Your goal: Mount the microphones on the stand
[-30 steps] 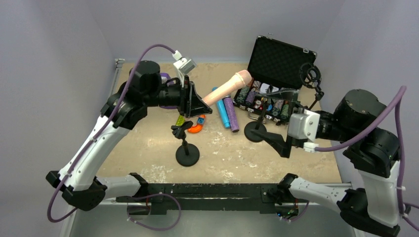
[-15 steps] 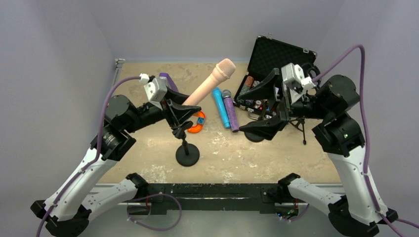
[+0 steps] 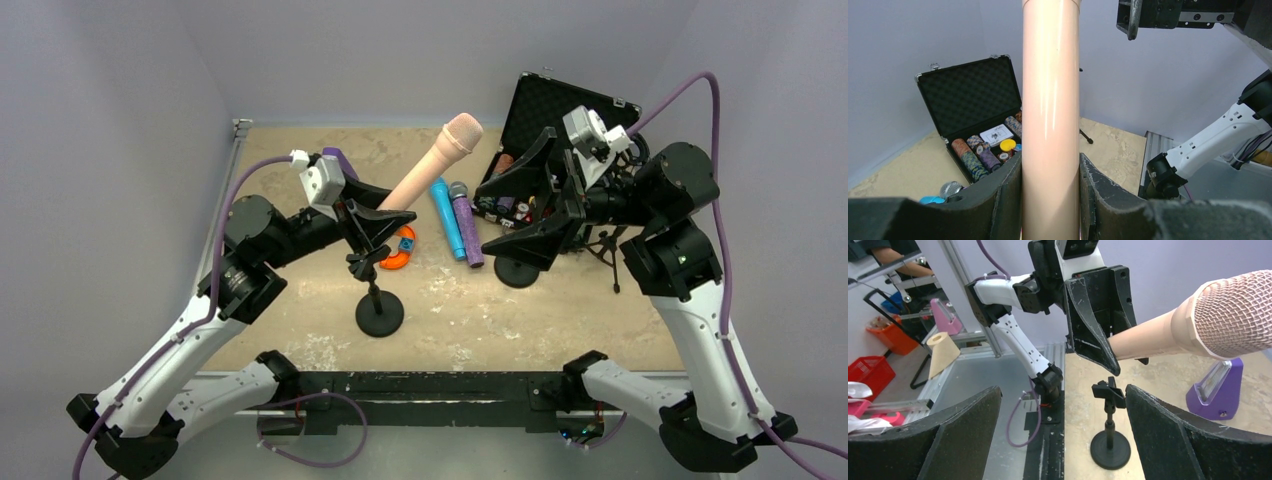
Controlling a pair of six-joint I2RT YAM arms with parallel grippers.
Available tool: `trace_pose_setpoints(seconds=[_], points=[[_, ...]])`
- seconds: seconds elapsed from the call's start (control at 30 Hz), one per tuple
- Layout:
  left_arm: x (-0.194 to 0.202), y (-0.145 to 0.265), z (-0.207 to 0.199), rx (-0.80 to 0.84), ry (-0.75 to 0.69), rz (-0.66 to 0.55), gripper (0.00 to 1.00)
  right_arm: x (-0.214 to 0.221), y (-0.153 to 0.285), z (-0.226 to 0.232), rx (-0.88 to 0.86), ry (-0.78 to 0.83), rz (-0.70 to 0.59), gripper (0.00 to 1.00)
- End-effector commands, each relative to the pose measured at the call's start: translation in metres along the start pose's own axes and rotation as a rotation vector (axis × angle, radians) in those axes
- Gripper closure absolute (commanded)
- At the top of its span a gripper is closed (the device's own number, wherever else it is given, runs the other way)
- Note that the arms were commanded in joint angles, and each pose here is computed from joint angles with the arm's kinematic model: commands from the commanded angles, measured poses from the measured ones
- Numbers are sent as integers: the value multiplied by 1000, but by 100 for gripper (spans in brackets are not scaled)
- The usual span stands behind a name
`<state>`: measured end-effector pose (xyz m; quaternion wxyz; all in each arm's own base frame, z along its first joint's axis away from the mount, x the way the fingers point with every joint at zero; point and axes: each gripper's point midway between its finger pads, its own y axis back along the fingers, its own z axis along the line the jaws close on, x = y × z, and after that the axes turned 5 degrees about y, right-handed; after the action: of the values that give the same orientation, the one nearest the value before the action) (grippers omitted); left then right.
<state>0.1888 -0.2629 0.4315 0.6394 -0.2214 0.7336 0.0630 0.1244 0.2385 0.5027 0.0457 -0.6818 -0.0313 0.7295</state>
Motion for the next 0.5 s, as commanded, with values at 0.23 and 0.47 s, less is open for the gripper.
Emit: trace_pose_setpoints(seconds=[0.23,0.47], points=[[-28,-20,-1,31,14,-133,100,-23,-12,-31,97,-165,-80,2],[-30,-34,-7,58,48,-142,100,-33,-21,-65,204,-241,-138,3]])
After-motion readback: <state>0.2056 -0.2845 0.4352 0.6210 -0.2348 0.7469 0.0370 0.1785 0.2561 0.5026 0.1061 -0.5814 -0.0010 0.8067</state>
